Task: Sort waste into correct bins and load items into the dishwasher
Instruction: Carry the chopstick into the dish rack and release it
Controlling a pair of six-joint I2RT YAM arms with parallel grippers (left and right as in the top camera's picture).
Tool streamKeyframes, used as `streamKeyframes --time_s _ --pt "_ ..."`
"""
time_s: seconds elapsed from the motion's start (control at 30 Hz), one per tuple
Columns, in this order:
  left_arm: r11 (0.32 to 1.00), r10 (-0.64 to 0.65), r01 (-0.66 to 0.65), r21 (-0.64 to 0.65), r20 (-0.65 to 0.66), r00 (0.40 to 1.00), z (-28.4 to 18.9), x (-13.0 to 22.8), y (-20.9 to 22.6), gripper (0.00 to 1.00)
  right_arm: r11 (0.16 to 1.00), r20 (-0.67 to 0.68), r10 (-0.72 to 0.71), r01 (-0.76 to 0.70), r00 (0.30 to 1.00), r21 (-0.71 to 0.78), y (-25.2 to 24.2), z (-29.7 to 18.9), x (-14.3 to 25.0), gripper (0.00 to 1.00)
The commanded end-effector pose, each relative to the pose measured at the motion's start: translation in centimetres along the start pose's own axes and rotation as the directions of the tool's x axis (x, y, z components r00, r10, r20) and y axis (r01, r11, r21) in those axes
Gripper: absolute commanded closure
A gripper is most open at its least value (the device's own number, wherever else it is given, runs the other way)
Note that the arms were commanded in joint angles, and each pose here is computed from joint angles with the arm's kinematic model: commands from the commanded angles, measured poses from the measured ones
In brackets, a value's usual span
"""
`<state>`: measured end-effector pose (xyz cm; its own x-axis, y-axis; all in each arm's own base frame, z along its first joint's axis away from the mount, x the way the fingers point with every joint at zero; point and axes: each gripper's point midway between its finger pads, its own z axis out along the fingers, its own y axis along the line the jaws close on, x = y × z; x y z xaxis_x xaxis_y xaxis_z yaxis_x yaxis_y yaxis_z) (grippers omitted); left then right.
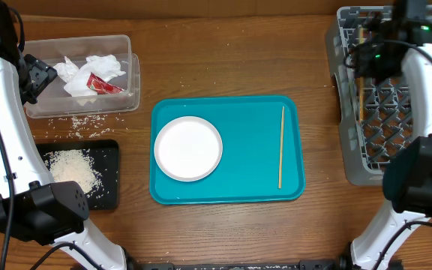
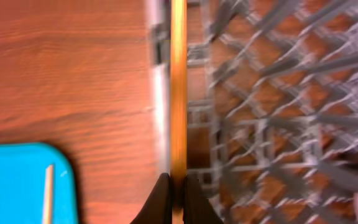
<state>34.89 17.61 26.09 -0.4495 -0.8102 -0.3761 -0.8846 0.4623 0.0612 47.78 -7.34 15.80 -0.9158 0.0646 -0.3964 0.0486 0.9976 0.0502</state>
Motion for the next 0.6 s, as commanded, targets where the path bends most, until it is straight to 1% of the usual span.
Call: streamKeyframes --time_s 0.0,0.07,0.17,0.3,0.37,0.4,0.43,0.53,0.57 --pt "1.000 0.000 0.000 -0.005 0.022 1.000 -0.4 -0.5 0.3 0.00 0.996 0.084 -0.076 0.079 0.994 -0.028 -0.5 -1.5 -1.7 0.96" --pt "1.000 0.000 0.000 -0.005 0.022 1.000 -0.4 -0.5 0.3 0.00 0.986 0.104 -0.145 0.153 0.984 -0.069 0.0 -1.6 -1.9 0.96" --pt "1.000 0.000 0.000 -0.005 0.022 1.000 -0.4 -0.5 0.3 0.00 0.972 0.110 -0.214 0.223 0.971 -0.078 0.2 -1.3 -1.8 0.96" --pt "1.000 0.000 0.000 -0.004 0.022 1.000 -0.4 -0.5 0.3 0.00 0.969 0.097 -0.225 0.233 0.970 -0.082 0.1 -0.4 -1.7 0.95" --pt "1.000 0.000 0.000 -0.005 0.022 1.000 -0.4 -0.5 0.3 0.00 0.976 0.083 -0.195 0.202 0.977 -0.079 -0.1 0.3 -1.6 0.80" --pt "1.000 0.000 0.000 -0.005 0.022 1.000 -0.4 -0.5 0.3 0.00 0.981 0.076 -0.177 0.183 0.981 -0.071 -0.3 0.4 -1.5 0.74" --pt "1.000 0.000 0.000 -0.005 0.022 1.000 -0.4 -0.5 0.3 0.00 0.982 0.069 -0.169 0.174 0.983 -0.068 -0.4 0.6 -1.4 0.72" --pt "1.000 0.000 0.000 -0.005 0.022 1.000 -0.4 -0.5 0.3 0.00 0.986 0.059 -0.151 0.155 0.987 -0.067 -0.4 0.8 -1.3 0.72" --pt "1.000 0.000 0.000 -0.004 0.022 1.000 -0.4 -0.5 0.3 0.00 0.986 0.054 -0.150 0.154 0.987 -0.069 -0.4 0.8 -1.1 0.69"
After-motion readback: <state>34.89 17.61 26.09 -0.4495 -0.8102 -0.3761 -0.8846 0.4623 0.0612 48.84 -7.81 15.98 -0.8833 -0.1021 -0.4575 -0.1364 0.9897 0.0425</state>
